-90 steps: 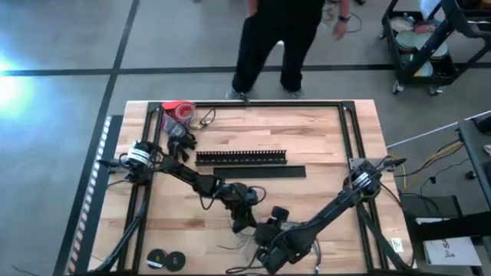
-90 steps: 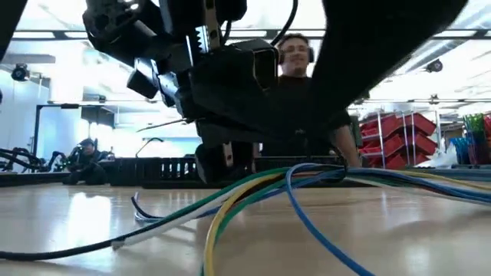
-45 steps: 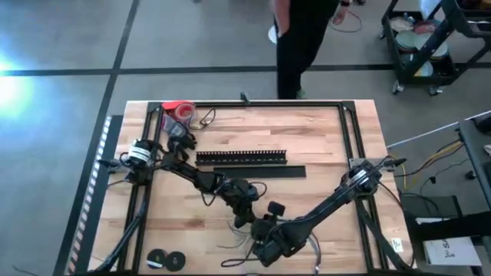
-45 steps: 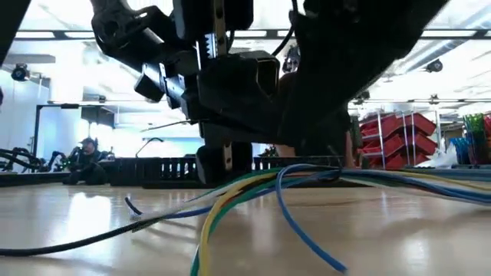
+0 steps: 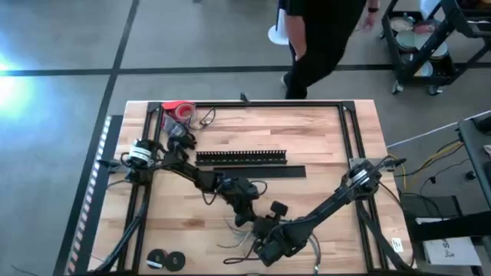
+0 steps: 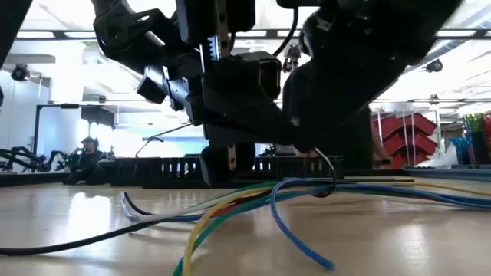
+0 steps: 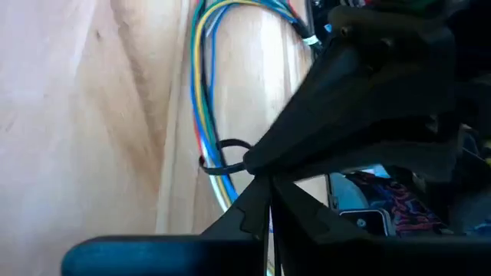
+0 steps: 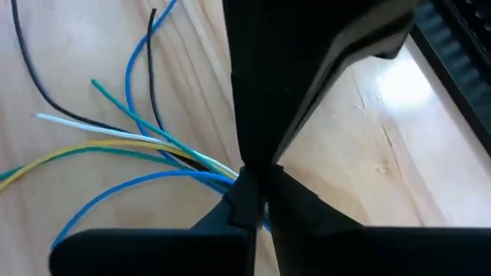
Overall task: Ziptie cables
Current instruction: Wrap the cable wires with the black zip tie
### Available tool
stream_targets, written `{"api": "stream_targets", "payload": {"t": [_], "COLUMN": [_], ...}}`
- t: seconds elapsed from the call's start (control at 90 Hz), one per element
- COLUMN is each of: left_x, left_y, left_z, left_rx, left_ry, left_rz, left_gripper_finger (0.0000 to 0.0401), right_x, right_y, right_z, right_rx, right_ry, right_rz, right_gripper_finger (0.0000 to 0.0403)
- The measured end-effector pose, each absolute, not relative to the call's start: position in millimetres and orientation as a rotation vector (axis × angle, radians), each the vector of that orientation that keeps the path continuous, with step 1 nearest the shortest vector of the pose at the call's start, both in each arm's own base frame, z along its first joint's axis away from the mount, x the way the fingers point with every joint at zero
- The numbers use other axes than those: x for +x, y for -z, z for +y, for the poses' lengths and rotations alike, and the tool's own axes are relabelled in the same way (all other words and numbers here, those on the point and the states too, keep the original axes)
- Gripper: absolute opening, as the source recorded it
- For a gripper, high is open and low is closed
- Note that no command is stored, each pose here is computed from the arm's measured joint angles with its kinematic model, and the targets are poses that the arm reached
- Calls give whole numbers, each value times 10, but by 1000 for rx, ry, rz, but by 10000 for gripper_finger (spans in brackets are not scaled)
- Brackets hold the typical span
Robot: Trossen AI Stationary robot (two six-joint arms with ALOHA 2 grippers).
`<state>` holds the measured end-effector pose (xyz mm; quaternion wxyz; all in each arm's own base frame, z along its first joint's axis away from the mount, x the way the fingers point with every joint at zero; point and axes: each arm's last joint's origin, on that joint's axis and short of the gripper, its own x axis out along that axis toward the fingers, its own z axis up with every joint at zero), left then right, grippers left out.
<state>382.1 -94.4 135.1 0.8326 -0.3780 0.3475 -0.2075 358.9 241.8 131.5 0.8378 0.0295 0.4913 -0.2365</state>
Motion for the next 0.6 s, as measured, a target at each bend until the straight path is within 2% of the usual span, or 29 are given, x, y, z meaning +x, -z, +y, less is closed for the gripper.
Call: {"api": "stream_targets", "payload": {"t": [0.422,0.6], "left_x": [3822,3822], "left_y": [-1342,-1350], "left_z": [-926,-924], "left_rx": [-758,-722], "left_ry": [417,427], "left_rz": [714,701], "left_gripper_finger": [0,0], "right_x": [3398,3418], "right_y": [-1093,-1132], "right_z": [2502,2521], "right_rx": [159,152], "right_ry": [540,522], "right_rz": [1026,1035], "right_gripper_finger": [2,2]}}
